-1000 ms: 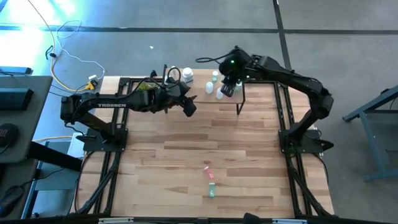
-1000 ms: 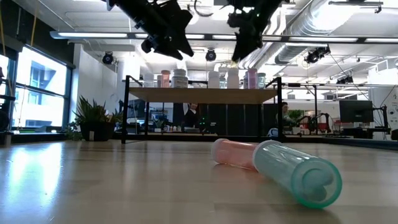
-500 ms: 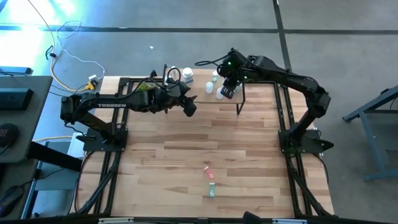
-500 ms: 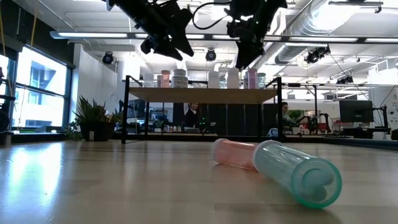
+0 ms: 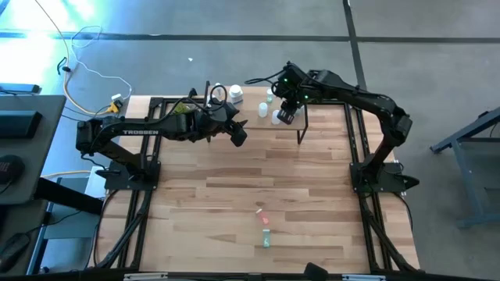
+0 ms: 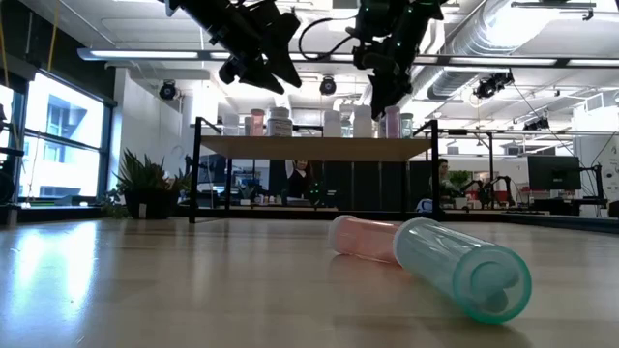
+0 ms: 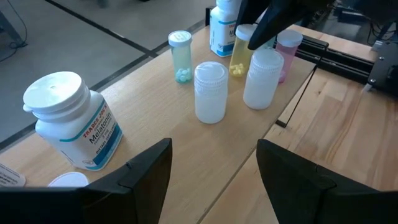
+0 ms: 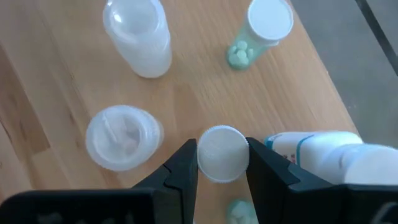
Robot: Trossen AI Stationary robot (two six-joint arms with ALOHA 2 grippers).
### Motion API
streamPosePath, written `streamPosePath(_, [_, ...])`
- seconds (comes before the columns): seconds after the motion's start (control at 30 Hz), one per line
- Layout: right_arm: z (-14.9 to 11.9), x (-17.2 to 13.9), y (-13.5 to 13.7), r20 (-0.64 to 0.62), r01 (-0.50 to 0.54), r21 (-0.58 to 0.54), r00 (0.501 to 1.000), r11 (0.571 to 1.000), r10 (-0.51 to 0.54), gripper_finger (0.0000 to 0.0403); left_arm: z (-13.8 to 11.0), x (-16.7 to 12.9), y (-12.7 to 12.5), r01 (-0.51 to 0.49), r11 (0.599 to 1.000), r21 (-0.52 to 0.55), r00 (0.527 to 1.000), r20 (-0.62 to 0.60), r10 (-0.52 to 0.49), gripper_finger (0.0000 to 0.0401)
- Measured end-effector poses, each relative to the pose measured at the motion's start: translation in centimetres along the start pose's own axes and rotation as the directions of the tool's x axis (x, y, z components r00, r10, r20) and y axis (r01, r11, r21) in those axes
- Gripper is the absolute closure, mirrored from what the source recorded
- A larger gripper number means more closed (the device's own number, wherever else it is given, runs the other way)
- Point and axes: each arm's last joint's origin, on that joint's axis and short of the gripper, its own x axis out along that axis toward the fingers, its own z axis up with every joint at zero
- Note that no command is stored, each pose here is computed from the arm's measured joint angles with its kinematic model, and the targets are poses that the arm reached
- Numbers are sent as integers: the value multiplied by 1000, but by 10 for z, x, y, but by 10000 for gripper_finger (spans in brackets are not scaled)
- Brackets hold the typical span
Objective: Pick and place medicine bottles onto shelf by color
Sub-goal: Put the yellow pill bottle on the shelf
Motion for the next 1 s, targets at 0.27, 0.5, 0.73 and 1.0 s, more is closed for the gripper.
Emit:
streamPosePath(0.27, [0, 1, 0, -9, -1, 8, 1000, 1000, 2, 304, 0, 0, 0, 0, 1000, 0, 1000, 0, 0, 176])
streamPosePath(0.5, [-2, 1, 0, -22, -3, 7, 1000, 1000, 3, 304, 0, 0, 0, 1, 1000, 0, 1000, 0, -1, 176])
streamPosePath(0.73, [-2, 1, 0, -22, -3, 7, 1000, 1000, 3, 304, 0, 0, 0, 1, 1000, 0, 1000, 0, -1, 176])
streamPosePath(1.0, [-1, 1, 0, -16, 4, 7, 1000, 1000, -4, 273, 0, 0, 0, 1, 1000, 0, 1000, 0, -1, 176])
